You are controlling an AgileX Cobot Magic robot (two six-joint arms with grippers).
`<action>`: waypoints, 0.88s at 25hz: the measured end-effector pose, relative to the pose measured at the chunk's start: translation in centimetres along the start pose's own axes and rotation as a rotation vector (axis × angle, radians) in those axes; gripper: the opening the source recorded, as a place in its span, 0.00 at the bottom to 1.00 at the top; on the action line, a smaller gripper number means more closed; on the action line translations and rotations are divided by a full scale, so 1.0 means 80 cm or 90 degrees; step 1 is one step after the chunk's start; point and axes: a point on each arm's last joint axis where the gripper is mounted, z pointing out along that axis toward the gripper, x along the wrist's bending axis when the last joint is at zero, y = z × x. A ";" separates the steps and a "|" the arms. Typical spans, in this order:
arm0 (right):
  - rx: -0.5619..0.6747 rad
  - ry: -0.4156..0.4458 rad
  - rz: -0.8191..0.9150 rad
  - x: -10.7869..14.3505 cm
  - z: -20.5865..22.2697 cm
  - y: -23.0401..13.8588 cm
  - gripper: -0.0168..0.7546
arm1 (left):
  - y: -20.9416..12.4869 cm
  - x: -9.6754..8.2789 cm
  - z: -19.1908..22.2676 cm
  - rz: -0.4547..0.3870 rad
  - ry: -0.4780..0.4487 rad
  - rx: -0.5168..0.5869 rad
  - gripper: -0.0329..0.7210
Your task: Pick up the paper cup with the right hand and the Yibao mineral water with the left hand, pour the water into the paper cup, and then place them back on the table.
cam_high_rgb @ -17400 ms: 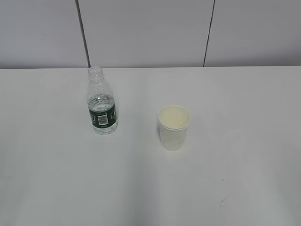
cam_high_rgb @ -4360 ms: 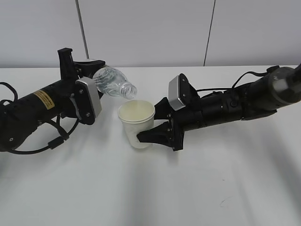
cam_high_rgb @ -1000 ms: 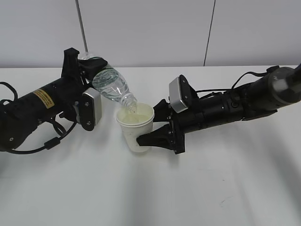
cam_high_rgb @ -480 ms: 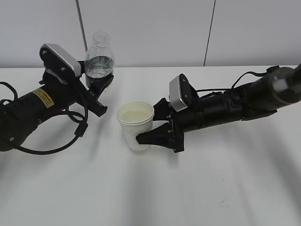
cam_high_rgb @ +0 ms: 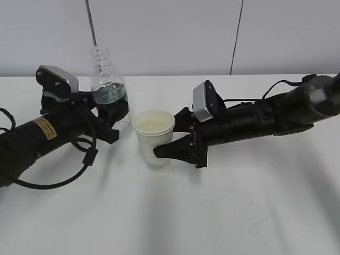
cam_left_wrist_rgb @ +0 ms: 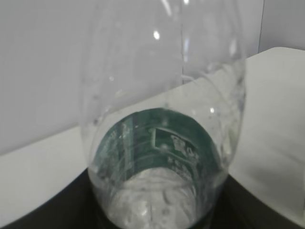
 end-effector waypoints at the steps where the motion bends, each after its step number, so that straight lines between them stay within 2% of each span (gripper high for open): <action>1: -0.005 -0.004 0.003 -0.002 -0.003 0.000 0.67 | -0.003 -0.002 -0.003 -0.015 -0.001 0.007 0.54; 7: -0.024 -0.044 0.033 -0.021 -0.039 -0.012 0.67 | -0.023 -0.018 -0.023 -0.048 -0.032 0.056 0.53; 14: -0.014 -0.108 0.060 -0.042 -0.079 -0.029 0.67 | -0.028 -0.032 -0.030 -0.031 -0.101 0.074 0.53; 19: 0.023 -0.139 0.055 -0.047 -0.082 -0.037 0.67 | -0.030 -0.037 -0.030 -0.022 -0.125 0.077 0.52; 22: 0.020 -0.177 0.040 -0.054 -0.083 -0.036 0.67 | -0.035 -0.044 -0.028 -0.026 -0.136 0.085 0.51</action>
